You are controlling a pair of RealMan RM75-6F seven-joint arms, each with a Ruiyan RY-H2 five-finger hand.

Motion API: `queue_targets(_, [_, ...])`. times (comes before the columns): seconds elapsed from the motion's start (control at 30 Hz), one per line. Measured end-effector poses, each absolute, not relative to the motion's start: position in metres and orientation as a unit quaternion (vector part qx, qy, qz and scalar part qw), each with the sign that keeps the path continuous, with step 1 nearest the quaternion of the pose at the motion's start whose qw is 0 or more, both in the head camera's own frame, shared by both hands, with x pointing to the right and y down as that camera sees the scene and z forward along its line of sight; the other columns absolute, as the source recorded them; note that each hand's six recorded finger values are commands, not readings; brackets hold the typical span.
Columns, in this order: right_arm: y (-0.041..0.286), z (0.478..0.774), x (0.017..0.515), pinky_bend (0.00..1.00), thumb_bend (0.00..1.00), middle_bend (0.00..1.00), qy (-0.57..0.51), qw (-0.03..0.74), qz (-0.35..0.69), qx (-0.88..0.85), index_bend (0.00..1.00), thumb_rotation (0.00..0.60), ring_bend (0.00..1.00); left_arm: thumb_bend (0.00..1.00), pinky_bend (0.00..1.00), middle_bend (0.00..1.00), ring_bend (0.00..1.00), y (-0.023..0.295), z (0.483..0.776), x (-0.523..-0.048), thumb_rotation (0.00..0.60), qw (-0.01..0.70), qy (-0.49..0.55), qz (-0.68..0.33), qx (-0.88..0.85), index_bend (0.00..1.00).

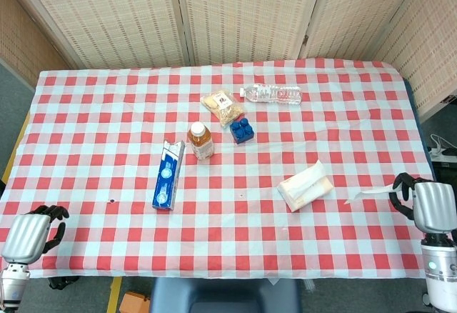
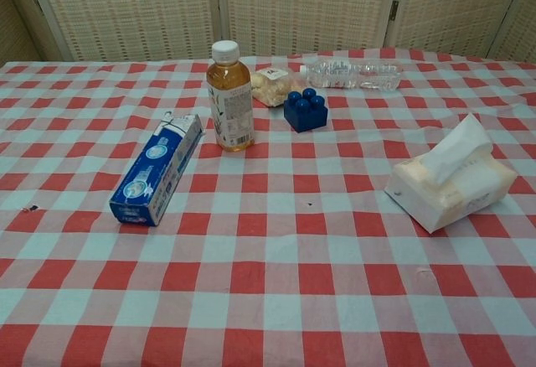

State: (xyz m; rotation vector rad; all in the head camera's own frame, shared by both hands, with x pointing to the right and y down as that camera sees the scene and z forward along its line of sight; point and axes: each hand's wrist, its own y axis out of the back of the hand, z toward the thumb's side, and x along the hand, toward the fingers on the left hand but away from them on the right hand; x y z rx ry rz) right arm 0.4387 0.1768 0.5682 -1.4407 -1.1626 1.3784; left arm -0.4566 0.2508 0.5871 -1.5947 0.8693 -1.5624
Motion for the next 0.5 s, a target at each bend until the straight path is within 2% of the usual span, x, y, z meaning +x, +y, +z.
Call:
queue_targets(0.27, [0.1806, 0.5693, 0.4356, 0.81, 0.00, 0.76, -0.452, 0.402, 0.550, -0.576, 0.10, 0.600, 0.73, 0.52, 0.61, 0.49, 0.41, 0.2511, 0.5879, -0.4560, 0.600, 0.365, 0.336, -0.608, -0.620, 0.48])
queue_targets(0.5, [0.1814, 0.5692, 0.4321, 0.81, 0.00, 0.76, -0.458, 0.405, 0.549, -0.570, 0.15, 0.600, 0.73, 0.52, 0.61, 0.49, 0.41, 0.2515, 0.5877, -0.4560, 0.600, 0.365, 0.336, -0.607, -0.621, 0.48])
